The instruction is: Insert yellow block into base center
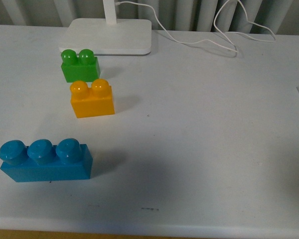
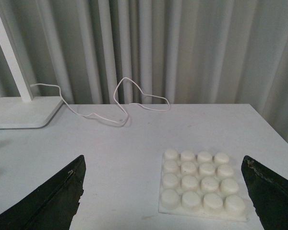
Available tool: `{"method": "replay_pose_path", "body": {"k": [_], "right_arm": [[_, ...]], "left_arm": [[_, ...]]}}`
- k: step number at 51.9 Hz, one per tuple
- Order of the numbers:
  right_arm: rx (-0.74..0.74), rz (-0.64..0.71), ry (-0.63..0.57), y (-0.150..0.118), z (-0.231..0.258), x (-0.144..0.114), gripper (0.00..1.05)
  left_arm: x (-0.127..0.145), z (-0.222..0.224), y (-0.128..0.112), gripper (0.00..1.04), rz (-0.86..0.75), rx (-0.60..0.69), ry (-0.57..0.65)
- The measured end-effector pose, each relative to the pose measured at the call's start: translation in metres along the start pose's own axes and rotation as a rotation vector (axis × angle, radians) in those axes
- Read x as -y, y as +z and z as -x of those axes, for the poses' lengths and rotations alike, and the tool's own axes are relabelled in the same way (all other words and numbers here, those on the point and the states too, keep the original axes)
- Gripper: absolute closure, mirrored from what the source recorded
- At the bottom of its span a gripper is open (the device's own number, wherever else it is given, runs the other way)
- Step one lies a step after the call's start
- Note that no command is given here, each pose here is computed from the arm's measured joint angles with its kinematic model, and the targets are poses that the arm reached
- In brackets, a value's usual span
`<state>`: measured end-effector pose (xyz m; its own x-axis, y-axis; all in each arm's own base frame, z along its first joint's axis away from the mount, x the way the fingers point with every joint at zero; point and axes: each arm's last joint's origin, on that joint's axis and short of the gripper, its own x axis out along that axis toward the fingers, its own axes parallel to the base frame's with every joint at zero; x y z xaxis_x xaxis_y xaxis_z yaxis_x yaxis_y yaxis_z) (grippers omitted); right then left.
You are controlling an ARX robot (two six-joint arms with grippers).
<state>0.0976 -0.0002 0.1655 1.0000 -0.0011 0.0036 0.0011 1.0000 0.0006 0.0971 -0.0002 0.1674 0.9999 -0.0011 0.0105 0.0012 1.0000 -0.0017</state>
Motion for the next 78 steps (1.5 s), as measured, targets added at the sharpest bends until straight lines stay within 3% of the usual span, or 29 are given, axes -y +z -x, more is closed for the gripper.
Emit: {"method": "replay_pose_path", "body": {"k": [33,40,57,78], "right_arm": [[-0.007,-0.003,-0.005,0.0,0.0,0.0,0.09],[-0.359,-0.041,-0.068,0.003,-0.007,0.002,0.09],[-0.728,-0.063,0.006,0.04,-0.074,-0.009,0.09],[-0.938,0.019,0.02,0.034,-0.163,-0.034,0.09]], "left_arm": [[0.0,0.0,0.0,0.06,0.0,0.0,0.0],[0.0,0.0,0.0,0.06,0.0,0.0,0.0],[0.0,0.0,0.0,0.06,0.0,0.0,0.0],[0.0,0.0,0.0,0.06,0.0,0.0,0.0]]}}
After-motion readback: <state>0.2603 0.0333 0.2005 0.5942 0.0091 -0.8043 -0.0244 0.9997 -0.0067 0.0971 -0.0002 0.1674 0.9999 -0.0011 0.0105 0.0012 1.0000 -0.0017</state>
